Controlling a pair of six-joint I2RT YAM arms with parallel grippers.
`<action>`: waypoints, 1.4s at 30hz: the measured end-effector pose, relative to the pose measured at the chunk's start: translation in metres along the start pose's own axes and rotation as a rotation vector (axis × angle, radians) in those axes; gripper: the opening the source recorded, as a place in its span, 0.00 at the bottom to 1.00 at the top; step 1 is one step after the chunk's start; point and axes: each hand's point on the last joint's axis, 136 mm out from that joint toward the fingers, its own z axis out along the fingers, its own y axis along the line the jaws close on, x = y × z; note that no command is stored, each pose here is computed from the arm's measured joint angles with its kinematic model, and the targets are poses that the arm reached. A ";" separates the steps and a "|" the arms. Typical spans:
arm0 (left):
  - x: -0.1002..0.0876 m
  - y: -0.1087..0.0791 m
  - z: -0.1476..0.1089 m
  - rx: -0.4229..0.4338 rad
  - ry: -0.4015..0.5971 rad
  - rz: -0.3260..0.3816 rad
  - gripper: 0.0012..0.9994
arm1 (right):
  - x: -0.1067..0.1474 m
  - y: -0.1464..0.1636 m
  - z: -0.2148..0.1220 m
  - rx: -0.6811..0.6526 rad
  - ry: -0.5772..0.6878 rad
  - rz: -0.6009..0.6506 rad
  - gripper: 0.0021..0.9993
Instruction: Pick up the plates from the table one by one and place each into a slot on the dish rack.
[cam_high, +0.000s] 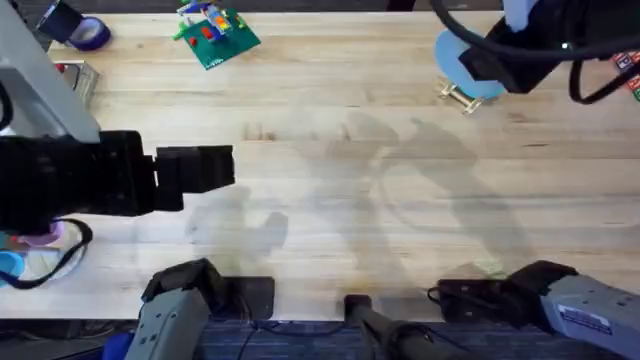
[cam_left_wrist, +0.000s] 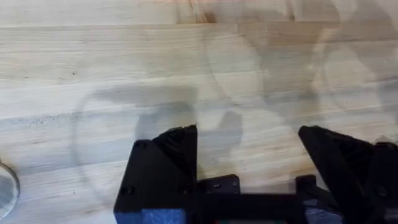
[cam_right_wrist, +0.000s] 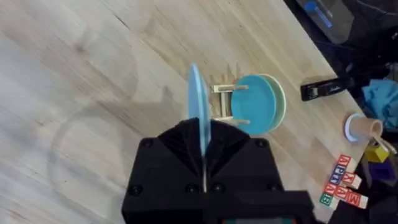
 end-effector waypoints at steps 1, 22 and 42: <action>0.000 0.000 0.000 0.000 0.000 0.000 0.99 | 0.000 0.000 0.000 0.001 0.000 -0.009 0.03; 0.000 0.000 0.000 0.000 0.000 0.000 0.99 | 0.053 -0.047 -0.001 -0.089 0.037 0.081 0.03; 0.000 0.000 0.000 0.000 0.000 0.000 0.99 | 0.067 -0.097 -0.002 0.047 0.011 0.088 0.03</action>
